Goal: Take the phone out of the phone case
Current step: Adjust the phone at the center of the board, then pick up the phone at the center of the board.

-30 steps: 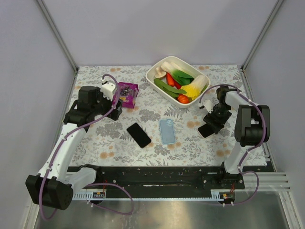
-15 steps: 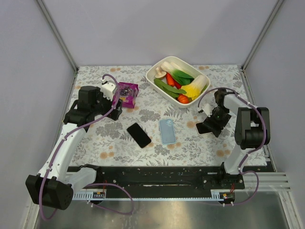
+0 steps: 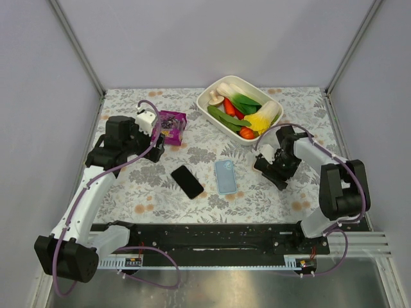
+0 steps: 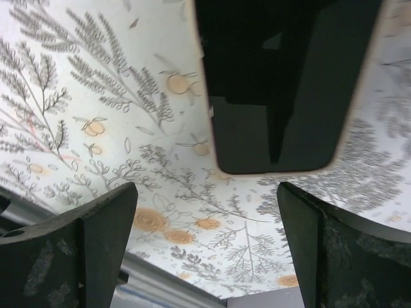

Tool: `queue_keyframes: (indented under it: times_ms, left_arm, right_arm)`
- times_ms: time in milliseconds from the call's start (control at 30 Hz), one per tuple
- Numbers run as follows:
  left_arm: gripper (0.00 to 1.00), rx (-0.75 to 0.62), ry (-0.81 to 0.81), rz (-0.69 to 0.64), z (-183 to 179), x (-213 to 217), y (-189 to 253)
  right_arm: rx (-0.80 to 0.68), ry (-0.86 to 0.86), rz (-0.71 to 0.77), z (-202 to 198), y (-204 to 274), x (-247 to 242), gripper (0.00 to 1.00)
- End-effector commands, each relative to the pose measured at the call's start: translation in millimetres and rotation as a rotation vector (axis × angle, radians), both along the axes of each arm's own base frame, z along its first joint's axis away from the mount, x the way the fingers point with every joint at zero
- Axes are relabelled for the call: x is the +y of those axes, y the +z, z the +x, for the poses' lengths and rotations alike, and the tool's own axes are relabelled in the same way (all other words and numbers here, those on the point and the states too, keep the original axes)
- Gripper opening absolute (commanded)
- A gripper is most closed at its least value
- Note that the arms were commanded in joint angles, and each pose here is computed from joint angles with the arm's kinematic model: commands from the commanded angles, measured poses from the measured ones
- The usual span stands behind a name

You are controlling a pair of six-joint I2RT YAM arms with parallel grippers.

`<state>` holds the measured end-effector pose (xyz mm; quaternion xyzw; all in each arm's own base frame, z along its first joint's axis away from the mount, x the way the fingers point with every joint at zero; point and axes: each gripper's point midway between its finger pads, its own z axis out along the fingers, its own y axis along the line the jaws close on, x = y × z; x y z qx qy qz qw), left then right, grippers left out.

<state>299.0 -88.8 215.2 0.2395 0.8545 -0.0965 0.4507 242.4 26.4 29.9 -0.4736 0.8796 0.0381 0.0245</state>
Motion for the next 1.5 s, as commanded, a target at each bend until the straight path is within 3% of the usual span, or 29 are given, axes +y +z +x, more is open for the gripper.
queue_keyframes:
  times_ms: [0, 300, 700, 1133, 1467]
  left_arm:
    - [0.99, -0.089, 0.001, -0.003, 6, 0, 29]
    - [0.99, -0.098, 0.001, -0.016, 7, -1, 35]
    - [0.99, -0.096, 0.009, -0.019, 11, -2, 37]
    - [0.99, -0.074, 0.002, -0.021, 15, -4, 33]
    - [0.99, -0.08, 0.004, -0.019, 14, -3, 34]
  right_arm:
    - [-0.246, -0.057, 0.038, 42, 28, 7, 0.99]
    - [-0.149, -0.026, 0.036, 57, 5, 12, 0.99]
    - [-0.127, -0.029, -0.004, 70, -11, 9, 1.0]
    - [-0.268, -0.001, -0.006, 70, 17, 5, 0.99]
    - [-0.153, 0.079, -0.031, 62, -10, 2, 1.0]
